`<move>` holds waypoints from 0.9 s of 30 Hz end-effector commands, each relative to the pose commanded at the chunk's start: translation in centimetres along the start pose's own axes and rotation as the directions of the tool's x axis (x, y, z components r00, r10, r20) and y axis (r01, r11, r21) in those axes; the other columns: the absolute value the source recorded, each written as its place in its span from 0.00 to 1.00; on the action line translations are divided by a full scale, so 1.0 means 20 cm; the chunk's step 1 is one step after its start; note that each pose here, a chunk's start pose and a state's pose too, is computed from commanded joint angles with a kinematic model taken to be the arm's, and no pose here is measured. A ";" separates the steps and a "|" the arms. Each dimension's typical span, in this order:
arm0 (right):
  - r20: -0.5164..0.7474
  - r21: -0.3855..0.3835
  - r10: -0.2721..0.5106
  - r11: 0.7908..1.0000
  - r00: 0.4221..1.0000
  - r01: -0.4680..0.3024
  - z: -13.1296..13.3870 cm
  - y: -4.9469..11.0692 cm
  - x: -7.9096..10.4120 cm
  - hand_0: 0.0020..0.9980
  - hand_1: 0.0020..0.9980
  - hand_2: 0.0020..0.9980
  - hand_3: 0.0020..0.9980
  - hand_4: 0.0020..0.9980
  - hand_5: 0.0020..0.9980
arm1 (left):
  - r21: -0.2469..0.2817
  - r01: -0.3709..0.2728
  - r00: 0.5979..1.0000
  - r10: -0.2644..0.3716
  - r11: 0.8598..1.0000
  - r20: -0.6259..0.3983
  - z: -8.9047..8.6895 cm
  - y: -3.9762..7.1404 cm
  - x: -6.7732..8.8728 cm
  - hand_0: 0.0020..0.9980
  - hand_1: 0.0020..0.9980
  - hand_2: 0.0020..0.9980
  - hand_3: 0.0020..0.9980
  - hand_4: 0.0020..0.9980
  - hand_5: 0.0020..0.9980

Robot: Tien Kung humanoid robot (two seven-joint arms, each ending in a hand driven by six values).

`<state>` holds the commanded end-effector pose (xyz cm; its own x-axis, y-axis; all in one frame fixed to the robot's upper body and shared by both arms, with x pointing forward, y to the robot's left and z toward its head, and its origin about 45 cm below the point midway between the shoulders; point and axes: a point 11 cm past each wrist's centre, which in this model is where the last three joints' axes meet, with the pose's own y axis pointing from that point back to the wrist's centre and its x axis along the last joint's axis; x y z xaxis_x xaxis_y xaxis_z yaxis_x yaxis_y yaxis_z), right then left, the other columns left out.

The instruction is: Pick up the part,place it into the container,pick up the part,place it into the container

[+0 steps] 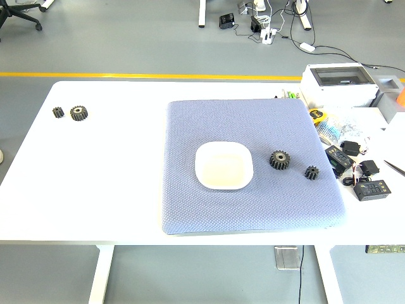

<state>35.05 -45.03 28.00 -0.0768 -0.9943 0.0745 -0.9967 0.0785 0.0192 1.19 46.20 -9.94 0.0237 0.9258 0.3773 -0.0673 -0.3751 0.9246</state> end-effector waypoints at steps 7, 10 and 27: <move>0.015 0.009 -0.013 1.000 1.000 0.013 0.00 -0.01 -0.03 0.79 0.79 0.83 0.84 1.00 0.91 | -0.008 0.002 1.000 -0.002 1.000 0.004 0.01 0.00 -0.02 0.75 0.72 0.77 0.58 0.62 0.58; 0.022 0.017 0.002 1.000 1.000 -0.003 0.00 -0.01 -0.02 0.77 0.75 0.78 0.79 1.00 0.87 | -0.010 0.002 1.000 -0.002 1.000 0.003 0.01 0.00 -0.03 0.74 0.72 0.77 0.58 0.62 0.58; 0.021 0.132 0.258 0.957 0.966 -0.258 -0.08 0.01 0.14 0.29 0.32 0.38 0.40 0.95 0.59 | -0.015 0.003 1.000 -0.003 1.000 0.029 0.02 0.00 -0.03 0.74 0.71 0.75 0.58 0.62 0.59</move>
<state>34.74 -47.66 29.90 -0.3317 -0.9417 0.0561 -0.9373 0.3223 -0.1324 1.64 45.54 -10.18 0.0523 0.9250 0.3763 -0.0826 -0.3715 0.9248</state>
